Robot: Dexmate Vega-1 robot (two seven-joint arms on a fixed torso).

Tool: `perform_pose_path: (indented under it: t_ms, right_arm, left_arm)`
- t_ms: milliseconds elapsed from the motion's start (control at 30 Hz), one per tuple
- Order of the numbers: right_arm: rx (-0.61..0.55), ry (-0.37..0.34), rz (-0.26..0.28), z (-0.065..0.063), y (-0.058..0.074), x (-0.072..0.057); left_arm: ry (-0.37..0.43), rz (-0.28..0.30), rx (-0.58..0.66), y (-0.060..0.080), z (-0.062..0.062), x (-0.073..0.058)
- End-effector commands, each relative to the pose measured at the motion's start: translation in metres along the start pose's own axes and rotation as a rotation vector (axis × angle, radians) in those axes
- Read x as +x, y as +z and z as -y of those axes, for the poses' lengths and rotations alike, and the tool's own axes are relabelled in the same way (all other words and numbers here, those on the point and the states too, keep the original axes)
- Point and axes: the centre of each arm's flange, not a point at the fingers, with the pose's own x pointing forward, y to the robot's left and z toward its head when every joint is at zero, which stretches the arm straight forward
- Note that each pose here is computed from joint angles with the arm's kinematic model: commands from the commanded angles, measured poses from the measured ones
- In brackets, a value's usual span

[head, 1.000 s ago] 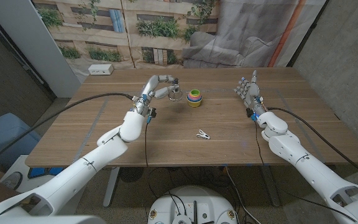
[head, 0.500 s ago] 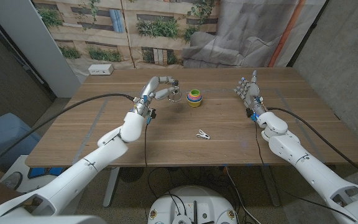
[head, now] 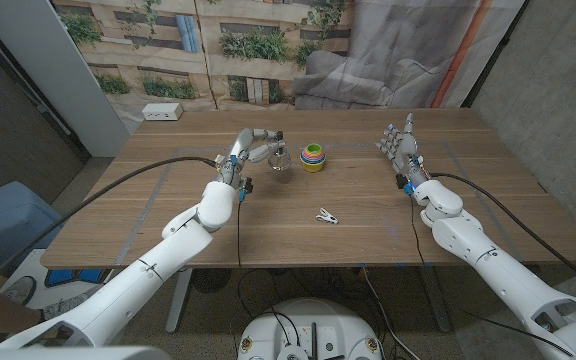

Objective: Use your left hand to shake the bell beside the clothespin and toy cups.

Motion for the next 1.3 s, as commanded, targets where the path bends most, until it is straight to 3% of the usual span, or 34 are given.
perform_pose_path:
  t_ms: [33, 233, 467, 1033, 1300]
  right_arm:
    - [0.000, 0.000, 0.001, 0.000, 0.000, 0.000]
    - [0.000, 0.000, 0.001, 0.000, 0.000, 0.000]
    - [0.000, 0.000, 0.001, 0.000, 0.000, 0.000]
    - [0.000, 0.000, 0.001, 0.000, 0.000, 0.000]
    - [0.000, 0.000, 0.001, 0.000, 0.000, 0.000]
  left_arm:
    - [-0.008, -0.127, -0.139, -0.006, 0.005, 0.000]
    - [-0.018, -0.193, -0.209, -0.008, 0.006, 0.001]
    - [-0.058, -0.314, -0.315, -0.014, 0.010, 0.001]
    - [-0.161, -0.396, -0.361, -0.014, 0.014, 0.005]
    - [-0.186, -0.396, -0.360, -0.010, 0.016, 0.007]
